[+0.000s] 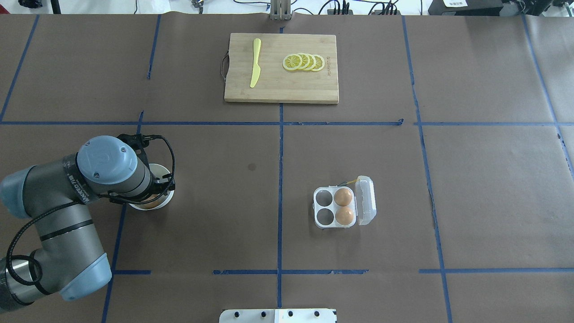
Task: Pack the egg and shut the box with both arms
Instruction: 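Close the left gripper on the brown egg inside the bowl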
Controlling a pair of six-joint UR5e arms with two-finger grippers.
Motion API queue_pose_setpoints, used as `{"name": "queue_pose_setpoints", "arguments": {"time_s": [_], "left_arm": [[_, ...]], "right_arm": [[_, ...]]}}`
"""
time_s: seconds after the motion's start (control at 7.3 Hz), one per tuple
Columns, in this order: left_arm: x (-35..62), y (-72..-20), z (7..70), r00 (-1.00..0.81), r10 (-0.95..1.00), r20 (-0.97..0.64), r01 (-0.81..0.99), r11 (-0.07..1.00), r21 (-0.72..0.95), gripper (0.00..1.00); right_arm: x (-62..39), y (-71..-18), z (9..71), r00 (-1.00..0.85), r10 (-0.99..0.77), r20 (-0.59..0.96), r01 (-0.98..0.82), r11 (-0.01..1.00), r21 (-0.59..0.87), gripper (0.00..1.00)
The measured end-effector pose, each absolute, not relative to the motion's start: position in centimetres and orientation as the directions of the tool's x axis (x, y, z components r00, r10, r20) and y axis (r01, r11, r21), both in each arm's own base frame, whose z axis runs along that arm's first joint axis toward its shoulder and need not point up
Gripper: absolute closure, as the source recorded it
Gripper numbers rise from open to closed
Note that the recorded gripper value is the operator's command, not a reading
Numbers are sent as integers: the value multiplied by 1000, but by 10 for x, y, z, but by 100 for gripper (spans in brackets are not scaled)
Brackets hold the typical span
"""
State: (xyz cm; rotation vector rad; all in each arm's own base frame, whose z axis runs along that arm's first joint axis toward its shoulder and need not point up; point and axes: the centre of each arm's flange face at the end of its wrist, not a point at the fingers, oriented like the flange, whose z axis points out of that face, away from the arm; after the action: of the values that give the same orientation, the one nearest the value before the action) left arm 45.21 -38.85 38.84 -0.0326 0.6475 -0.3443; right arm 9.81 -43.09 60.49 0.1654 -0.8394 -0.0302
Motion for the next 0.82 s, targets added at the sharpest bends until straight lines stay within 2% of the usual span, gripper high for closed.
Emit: {"name": "queue_pose_setpoints", "arguments": {"time_s": [0.27, 0.41, 0.55, 0.68, 0.82], "left_arm": [[452, -388, 389, 743, -324, -585, 304, 943, -136, 54], [452, -388, 388, 743, -324, -586, 304, 943, -136, 69], [452, -388, 388, 743, -325, -586, 305, 943, -136, 91], [452, -388, 388, 743, -325, -586, 305, 943, -136, 100], [451, -388, 387, 742, -324, -587, 305, 943, -135, 100]], "right_arm": [[98, -431, 604, 663, -94, 742, -39, 986, 160, 0], [98, -431, 604, 663, -94, 743, -39, 986, 160, 0], [98, -431, 604, 663, -95, 743, -39, 986, 161, 0], [98, -431, 604, 662, -95, 743, -39, 986, 161, 0], [98, -431, 604, 662, -95, 743, -39, 986, 161, 0]]}}
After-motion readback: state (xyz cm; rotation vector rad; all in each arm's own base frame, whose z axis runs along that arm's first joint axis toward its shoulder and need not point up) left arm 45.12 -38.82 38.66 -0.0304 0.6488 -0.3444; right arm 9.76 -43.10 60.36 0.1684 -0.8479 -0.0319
